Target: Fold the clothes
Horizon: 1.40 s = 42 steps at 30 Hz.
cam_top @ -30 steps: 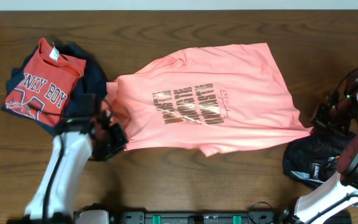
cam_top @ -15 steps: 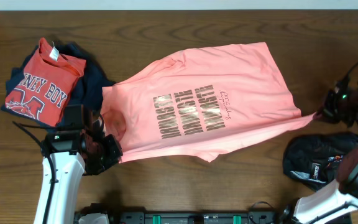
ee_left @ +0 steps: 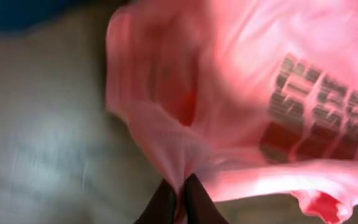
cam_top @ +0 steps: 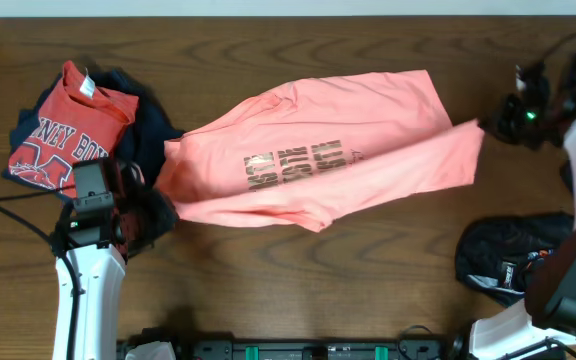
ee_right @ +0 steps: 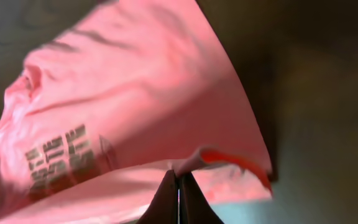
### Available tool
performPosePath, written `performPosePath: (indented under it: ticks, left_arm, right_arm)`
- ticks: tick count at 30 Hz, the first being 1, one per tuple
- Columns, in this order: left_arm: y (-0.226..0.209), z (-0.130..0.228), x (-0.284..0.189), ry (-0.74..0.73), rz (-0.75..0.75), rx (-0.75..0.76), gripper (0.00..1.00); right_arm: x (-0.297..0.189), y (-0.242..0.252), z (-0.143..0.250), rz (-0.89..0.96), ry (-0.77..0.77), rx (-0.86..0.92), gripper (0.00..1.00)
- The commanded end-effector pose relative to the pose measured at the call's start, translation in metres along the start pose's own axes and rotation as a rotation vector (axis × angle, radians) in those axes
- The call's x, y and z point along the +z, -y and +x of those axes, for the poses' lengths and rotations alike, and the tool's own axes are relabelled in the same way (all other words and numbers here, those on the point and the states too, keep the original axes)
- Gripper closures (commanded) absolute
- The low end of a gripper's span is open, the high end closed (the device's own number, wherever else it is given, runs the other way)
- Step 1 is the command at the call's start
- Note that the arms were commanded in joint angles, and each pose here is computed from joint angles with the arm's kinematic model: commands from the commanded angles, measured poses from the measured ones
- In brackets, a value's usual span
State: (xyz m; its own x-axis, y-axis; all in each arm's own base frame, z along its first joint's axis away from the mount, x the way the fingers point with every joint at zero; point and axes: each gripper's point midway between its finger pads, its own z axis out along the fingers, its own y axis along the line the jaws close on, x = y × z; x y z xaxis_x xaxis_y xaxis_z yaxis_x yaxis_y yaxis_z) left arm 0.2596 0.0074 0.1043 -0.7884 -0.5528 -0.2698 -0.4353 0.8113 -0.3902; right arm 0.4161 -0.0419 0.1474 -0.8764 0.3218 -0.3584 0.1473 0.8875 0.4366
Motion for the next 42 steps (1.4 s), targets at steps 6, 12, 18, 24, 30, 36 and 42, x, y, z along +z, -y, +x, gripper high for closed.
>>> performPosePath:
  ticks: [6,12,18,24,30,36,42]
  left_arm:
    - [0.007,-0.039,0.017,0.101,0.029,0.037,0.94]
    - [0.002,-0.047,0.044,0.077,0.018,0.029,0.91]
    - [-0.005,-0.042,0.059,0.031,0.000,0.015,0.50]
    - [-0.012,-0.023,0.058,-0.045,-0.030,-0.007,0.48]
    - [-0.014,-0.010,0.059,-0.092,-0.044,0.007,0.48]
    - [-0.008,-0.005,0.061,-0.103,-0.039,0.030,0.48]
    - [-0.006,-0.004,0.062,-0.107,-0.038,0.037,0.48]
  right_arm:
    - [0.017,-0.029,-0.027,0.113,0.112,-0.108,0.99]
    - [0.025,-0.029,-0.035,0.195,0.149,-0.135,0.94]
    - [0.051,-0.007,-0.025,0.243,0.080,-0.113,0.40]
    - [0.064,0.033,0.004,0.358,-0.054,-0.052,0.42]
    - [0.081,0.050,0.037,0.378,-0.207,-0.038,0.41]
    - [0.111,0.065,0.066,0.391,-0.336,-0.028,0.43]
    - [0.127,0.081,0.089,0.420,-0.430,-0.021,0.95]
